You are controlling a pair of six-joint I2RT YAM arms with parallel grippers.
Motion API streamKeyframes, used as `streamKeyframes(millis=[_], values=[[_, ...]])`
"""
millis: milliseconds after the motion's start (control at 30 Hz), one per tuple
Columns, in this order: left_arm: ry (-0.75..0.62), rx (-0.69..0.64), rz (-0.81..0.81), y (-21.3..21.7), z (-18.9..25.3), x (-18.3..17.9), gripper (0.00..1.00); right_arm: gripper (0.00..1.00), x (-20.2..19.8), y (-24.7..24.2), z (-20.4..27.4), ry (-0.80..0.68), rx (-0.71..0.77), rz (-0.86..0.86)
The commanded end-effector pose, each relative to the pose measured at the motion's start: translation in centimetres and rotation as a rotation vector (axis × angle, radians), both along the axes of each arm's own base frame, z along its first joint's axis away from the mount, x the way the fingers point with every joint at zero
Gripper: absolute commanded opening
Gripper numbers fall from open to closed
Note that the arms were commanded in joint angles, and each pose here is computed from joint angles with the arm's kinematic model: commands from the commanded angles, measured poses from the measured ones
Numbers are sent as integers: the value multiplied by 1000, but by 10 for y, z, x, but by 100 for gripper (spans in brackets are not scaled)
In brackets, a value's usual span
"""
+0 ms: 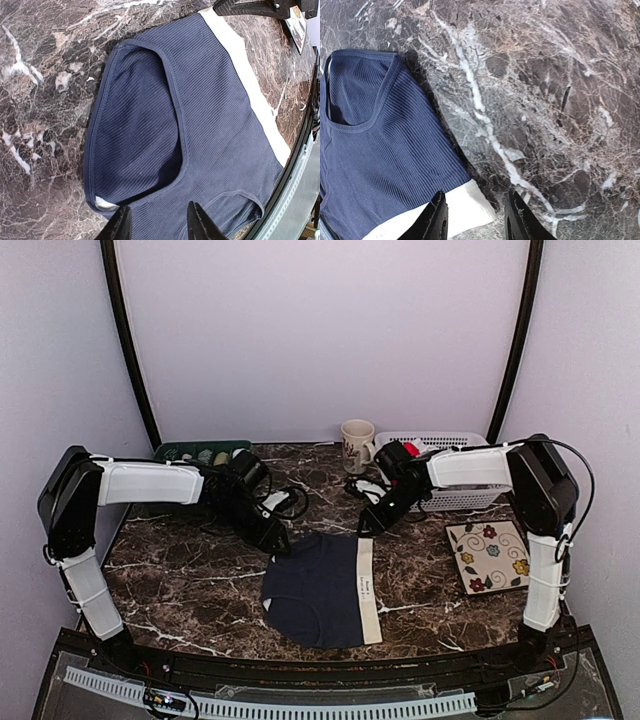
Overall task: Roll the underwear
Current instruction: Smooth out the underwear at the center of the board, then pick up the underwear from the center of the board.
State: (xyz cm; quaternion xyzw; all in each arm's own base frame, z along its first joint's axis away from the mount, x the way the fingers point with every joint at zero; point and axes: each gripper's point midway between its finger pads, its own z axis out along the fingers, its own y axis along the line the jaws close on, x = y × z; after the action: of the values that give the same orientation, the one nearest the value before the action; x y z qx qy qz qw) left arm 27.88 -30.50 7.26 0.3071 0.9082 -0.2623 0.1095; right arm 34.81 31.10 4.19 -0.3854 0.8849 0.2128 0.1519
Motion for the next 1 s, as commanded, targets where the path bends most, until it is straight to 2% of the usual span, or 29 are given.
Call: streamKeyframes(millis=[0, 267, 400, 533, 667, 967], values=[[-26, -14, -5, 2, 16, 3, 41, 37, 2, 0, -1, 1, 6, 11], [-26, -15, 7, 4, 15, 5, 41, 34, -19, -1, -26, 26, -35, 61], [-31, -12, 17, 7, 15, 9, 41, 32, -32, -8, -46, 24, -107, 80], [-36, -11, 32, 10, 14, 14, 41, 16, -37, -19, -62, 39, -161, 74], [-42, 27, 51, 13, 7, 23, 40, 0, -35, -16, -54, 31, -143, 65], [-156, 97, 21, 13, -13, 48, 40, 0, -20, -3, -22, 2, -73, 33]])
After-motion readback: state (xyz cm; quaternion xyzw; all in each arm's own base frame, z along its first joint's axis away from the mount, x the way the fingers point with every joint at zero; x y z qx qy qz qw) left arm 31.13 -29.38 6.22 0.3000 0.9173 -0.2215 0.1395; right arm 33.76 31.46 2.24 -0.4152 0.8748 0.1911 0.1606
